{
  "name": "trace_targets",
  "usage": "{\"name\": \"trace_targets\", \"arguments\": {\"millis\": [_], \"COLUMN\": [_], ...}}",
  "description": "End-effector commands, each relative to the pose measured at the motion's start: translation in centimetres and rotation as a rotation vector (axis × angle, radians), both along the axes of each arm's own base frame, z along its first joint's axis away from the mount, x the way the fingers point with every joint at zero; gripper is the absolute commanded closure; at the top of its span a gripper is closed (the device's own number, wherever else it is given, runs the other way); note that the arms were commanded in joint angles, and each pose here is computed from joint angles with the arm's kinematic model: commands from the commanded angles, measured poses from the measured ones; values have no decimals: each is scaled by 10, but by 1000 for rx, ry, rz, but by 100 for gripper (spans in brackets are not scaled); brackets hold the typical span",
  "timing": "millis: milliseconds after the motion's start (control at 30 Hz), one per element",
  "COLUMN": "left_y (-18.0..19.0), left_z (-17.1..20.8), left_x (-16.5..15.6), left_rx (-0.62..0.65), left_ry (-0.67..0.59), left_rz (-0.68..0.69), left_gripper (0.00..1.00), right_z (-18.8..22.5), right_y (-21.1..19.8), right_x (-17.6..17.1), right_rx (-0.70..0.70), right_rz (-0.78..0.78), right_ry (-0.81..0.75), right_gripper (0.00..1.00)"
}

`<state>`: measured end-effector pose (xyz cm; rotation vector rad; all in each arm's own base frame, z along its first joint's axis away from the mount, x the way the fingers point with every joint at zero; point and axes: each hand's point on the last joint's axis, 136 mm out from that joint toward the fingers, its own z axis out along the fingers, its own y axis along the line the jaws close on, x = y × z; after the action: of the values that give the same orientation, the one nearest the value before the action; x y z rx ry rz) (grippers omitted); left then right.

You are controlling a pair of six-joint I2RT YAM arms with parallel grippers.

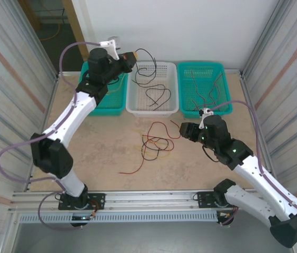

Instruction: Untangle the cables

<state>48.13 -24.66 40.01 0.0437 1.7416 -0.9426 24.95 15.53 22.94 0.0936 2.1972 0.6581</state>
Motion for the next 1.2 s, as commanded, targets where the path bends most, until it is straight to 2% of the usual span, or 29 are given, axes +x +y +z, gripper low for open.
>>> {"name": "trace_targets", "arguments": {"millis": [0,33,67,100,133,167,267,400,533,633,733,900,1000,1167], "left_y": [-5,-7,-10,-11,-13,-14,-17,-11,-2,4,5,-8,-22,-29], "left_z": [2,-8,-18,-27,-36,-44,-53,-46,-46,-57,-92,-165,-205,-244], "left_x": [18,24,30,34,38,41,38,24,-5,-41,-83,-164,-206,-236], "left_rx": [-27,-21,-14,-7,5,14,17,14,35,59,135,339,396,454], "left_ry": [-9,12,32,50,69,88,113,107,126,153,220,338,411,495], "left_rz": [5,6,4,5,4,5,-14,-14,-31,-63,-94,-182,-262,-277], "left_gripper": [100,100,95,86,72,64,51,42,42,49,56,62,65,70], "right_z": [-10,-11,-10,-11,-11,-11,-11,-13,-12,-10,-9,-12,-19,-30], "right_y": [-2,-1,-1,-1,-1,-1,-2,-2,-2,-5,-7,-4,1,17], "right_x": [-1,-1,-1,-1,-1,-1,-1,-2,-1,-1,1,4,7,16], "right_rx": [-31,-32,-32,-32,-34,-35,-39,-38,-37,-42,-46,-44,-45,-28], "right_rz": [12,13,15,15,15,15,14,13,11,1,-9,0,13,43], "right_ry": [22,25,23,24,23,24,26,31,28,16,13,32,56,111], "right_gripper": [44,44,44,44,44,44,44,44,44,43,43,43,43,43]}}
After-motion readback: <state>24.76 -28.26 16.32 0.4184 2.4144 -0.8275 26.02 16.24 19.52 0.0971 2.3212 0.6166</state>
